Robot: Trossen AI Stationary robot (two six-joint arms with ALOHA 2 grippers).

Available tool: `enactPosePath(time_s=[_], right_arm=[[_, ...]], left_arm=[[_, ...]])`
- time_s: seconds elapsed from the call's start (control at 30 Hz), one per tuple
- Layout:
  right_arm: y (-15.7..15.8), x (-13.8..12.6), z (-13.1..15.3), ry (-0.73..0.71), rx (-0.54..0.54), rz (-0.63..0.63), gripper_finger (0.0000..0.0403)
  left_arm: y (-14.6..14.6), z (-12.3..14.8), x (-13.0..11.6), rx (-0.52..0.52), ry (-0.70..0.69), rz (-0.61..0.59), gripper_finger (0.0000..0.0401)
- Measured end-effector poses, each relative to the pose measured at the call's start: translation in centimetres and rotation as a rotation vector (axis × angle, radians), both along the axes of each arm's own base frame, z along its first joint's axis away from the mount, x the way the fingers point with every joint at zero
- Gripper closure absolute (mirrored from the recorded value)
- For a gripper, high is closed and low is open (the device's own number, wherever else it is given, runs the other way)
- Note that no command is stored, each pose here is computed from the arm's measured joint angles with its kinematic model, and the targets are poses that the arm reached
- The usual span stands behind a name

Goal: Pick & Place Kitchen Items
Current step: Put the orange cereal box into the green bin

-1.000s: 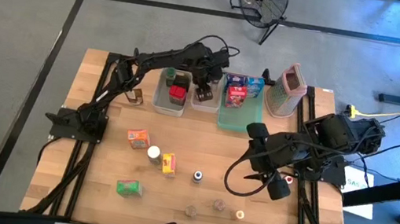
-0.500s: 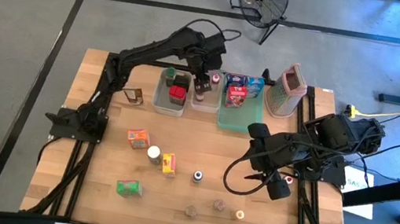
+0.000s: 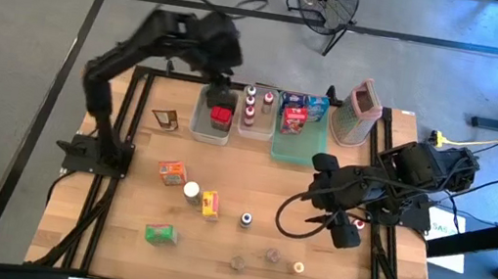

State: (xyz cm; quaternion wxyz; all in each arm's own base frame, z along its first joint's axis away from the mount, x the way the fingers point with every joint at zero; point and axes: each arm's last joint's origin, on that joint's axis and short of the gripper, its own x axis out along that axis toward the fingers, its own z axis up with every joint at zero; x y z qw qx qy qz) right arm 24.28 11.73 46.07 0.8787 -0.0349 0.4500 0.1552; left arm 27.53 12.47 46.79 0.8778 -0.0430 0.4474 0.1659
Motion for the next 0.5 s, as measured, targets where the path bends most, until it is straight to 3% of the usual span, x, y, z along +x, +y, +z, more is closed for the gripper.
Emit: enactPosePath(time_s=[0.23,0.5], right_arm=[[0.2,0.3,-0.2,0.028,0.038,-0.014,0.0179],[1.6,1.7,-1.6,0.094,0.058,-0.026,0.0179]], left_arm=[[-3.2,2.2,-3.6,-0.058,-0.050,0.041,0.0215],[-6.8,2.6,-5.4,-0.081,-0.071,-0.034,0.0214]])
